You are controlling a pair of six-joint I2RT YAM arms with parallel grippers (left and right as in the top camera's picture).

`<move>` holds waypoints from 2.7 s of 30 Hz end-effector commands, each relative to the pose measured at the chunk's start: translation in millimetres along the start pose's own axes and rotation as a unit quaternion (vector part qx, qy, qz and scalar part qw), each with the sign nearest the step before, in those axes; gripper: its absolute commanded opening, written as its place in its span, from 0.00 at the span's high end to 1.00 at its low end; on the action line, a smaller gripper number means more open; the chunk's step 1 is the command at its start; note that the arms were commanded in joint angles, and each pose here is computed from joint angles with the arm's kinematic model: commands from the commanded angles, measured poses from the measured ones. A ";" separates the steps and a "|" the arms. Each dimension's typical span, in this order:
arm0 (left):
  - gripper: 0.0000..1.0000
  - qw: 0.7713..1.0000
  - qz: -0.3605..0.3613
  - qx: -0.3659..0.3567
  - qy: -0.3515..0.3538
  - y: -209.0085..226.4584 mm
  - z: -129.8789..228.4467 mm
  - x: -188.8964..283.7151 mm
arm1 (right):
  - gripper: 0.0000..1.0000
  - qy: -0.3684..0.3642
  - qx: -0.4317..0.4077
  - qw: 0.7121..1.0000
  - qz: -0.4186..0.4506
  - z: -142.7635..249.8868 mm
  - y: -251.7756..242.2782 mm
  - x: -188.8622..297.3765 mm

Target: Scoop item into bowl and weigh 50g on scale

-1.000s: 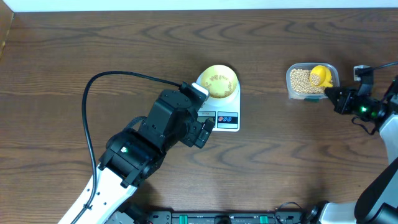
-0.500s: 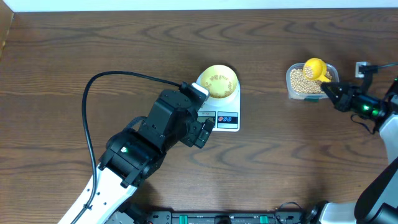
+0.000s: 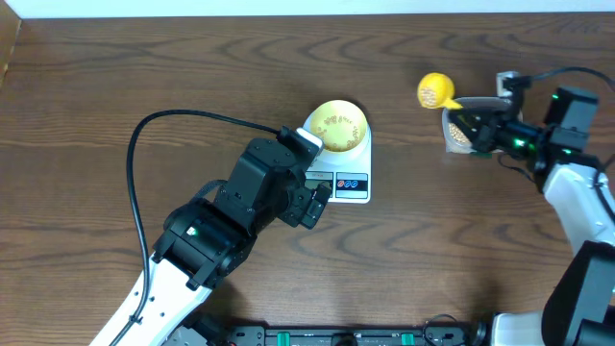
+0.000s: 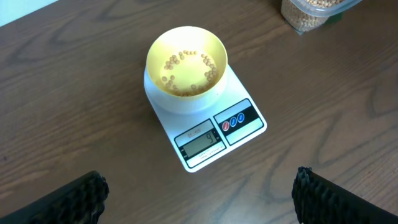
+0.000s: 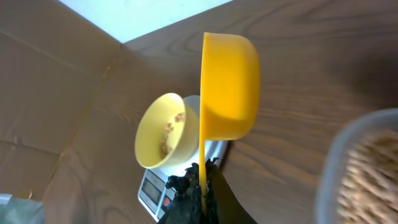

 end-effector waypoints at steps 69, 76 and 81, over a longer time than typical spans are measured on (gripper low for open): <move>0.03 1.000 0.005 -0.007 0.004 -0.3 0.9 -1.5 | 0.99 0.007 0.523 0.852 0.000 21.4 97.0 -108.4; 0.03 1.000 0.005 -0.007 0.004 -0.3 0.9 -1.5 | 0.99 -0.019 0.467 0.883 0.047 -3.0 68.7 -86.5; 0.03 1.000 0.005 -0.007 0.004 -0.3 0.9 -1.5 | 0.99 -0.019 0.396 0.915 0.079 -10.8 45.0 -69.3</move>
Point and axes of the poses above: each gripper's point midway between its finger pads, its own x axis back along the fingers, its own y axis along the line the jaws close on, z = x × y, the point moved 7 cm from there along x, back along the fingers, and after that the axes turned 4 degrees about -x, right-handed, at the moved point
